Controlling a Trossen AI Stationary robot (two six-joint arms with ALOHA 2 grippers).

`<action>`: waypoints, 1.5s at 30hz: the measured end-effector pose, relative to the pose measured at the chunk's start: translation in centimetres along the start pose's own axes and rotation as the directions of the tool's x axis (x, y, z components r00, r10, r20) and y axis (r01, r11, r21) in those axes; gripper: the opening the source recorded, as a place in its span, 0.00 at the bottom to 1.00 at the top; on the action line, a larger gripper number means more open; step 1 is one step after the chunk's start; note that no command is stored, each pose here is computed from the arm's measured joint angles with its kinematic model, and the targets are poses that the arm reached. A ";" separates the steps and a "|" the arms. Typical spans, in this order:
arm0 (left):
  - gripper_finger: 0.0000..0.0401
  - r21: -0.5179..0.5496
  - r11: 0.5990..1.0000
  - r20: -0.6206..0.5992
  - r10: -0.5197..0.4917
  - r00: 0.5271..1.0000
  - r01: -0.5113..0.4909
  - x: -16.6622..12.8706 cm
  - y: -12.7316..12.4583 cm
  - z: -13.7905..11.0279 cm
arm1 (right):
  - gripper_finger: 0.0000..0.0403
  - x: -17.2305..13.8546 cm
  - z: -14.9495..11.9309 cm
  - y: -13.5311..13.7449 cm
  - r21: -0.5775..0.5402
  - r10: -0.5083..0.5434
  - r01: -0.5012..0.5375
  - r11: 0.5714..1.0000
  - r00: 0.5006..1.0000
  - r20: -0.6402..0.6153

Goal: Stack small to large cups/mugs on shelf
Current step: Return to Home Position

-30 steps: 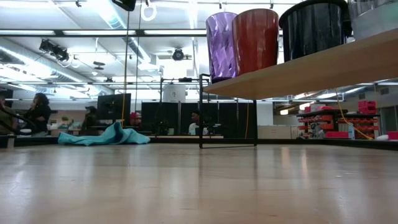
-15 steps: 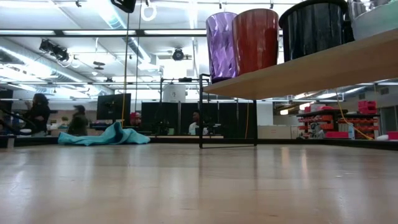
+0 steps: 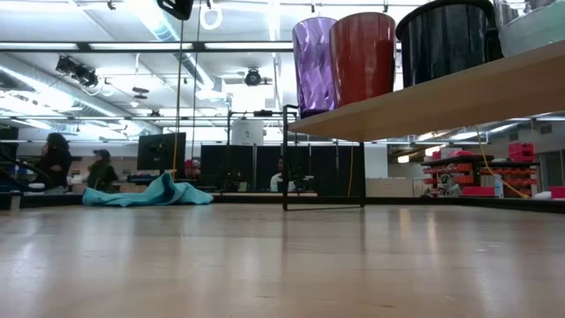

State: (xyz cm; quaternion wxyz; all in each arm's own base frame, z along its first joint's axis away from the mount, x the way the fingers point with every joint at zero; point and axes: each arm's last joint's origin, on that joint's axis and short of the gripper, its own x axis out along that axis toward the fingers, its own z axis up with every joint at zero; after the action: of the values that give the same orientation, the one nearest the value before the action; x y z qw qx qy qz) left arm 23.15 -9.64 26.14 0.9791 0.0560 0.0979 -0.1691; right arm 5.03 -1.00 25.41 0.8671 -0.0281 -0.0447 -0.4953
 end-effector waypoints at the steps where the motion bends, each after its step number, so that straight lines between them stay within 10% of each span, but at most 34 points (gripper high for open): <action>1: 0.04 0.000 1.000 0.000 0.000 1.000 0.000 0.0 0.0 0.0 | 0.17 0.0 0.1 -0.1 -0.006 -0.010 0.010 1.000 1.000 -0.007; 45: 0.03 0.015 1.000 0.002 -0.025 1.000 0.025 -0.1 -0.7 0.1 | 0.17 0.6 -7.0 -0.2 0.125 -0.399 0.410 0.904 0.911 -0.100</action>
State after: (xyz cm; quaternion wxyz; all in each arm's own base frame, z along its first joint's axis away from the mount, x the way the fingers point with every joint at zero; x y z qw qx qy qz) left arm 22.86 -10.30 26.15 0.9766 0.0617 0.0963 -0.1821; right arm 5.48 -2.27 18.46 0.7462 0.0620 -0.0541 -0.6606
